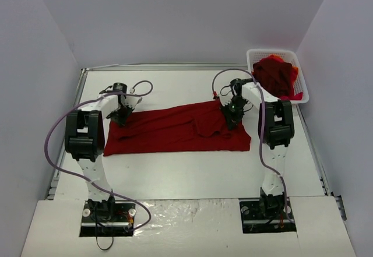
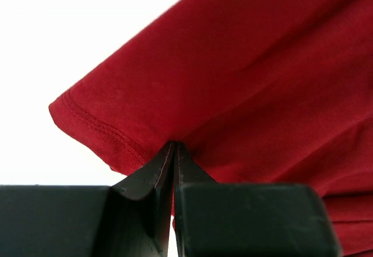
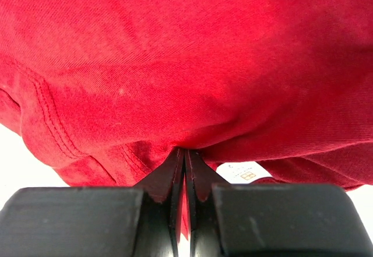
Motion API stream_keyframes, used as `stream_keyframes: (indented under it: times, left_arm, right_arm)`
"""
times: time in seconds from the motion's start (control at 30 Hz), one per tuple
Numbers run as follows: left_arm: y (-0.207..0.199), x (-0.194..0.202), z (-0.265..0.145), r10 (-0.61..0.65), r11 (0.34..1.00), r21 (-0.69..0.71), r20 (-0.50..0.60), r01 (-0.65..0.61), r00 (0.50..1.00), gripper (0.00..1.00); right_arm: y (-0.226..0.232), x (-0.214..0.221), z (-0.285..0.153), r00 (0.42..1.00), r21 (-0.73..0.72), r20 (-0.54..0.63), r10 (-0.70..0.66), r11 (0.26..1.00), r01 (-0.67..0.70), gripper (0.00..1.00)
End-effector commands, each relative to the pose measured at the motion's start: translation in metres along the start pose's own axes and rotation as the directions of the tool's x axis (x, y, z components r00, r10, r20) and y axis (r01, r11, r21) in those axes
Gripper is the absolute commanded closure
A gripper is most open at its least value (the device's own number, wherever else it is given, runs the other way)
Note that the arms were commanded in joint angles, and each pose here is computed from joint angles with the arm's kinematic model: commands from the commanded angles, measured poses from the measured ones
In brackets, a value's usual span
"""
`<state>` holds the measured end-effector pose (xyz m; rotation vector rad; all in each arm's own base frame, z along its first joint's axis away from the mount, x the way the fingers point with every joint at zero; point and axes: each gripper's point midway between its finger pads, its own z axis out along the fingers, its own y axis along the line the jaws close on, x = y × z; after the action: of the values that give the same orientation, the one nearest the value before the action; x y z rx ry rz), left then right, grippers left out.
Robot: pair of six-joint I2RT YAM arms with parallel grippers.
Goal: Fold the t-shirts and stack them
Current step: Rotate the tshirt 90 degrees
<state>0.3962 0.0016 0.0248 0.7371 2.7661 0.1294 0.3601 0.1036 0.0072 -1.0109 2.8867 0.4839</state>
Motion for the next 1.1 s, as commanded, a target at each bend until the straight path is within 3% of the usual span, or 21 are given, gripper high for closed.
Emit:
stream_keyframes:
  times: [0.0, 0.2, 0.6, 0.83, 1.07]
  left_arm:
    - [-0.022, 0.044, -0.007, 0.049, 0.997, 0.058, -0.128, -0.041, 0.991, 0.98]
    - [-0.041, 0.070, -0.022, 0.092, 0.993, 0.087, -0.172, -0.078, 0.981, 0.98]
    - [-0.089, 0.093, -0.041, 0.178, 0.975, 0.169, -0.196, -0.145, 0.964, 0.97]
    - [-0.128, 0.094, -0.048, 0.275, 0.945, 0.231, -0.187, -0.230, 0.943, 0.98]
    - [-0.144, 0.087, -0.054, 0.317, 0.930, 0.253, -0.174, -0.268, 0.932, 0.98]
  right_arm:
    - [-0.040, -0.020, 0.033, 1.000, 0.088, 0.012, -0.029, 0.996, 0.027, 1.00]
    - [-0.057, -0.058, 0.042, 0.998, 0.087, 0.056, -0.029, 0.996, 0.024, 1.00]
    - [-0.086, -0.165, 0.040, 0.959, 0.136, 0.280, -0.052, 0.991, 0.014, 1.00]
    - [-0.070, -0.214, 0.039, 0.914, 0.207, 0.380, -0.141, 0.976, 0.064, 0.88]
    - [-0.054, -0.257, 0.028, 0.850, 0.270, 0.481, -0.215, 0.959, 0.089, 0.83]
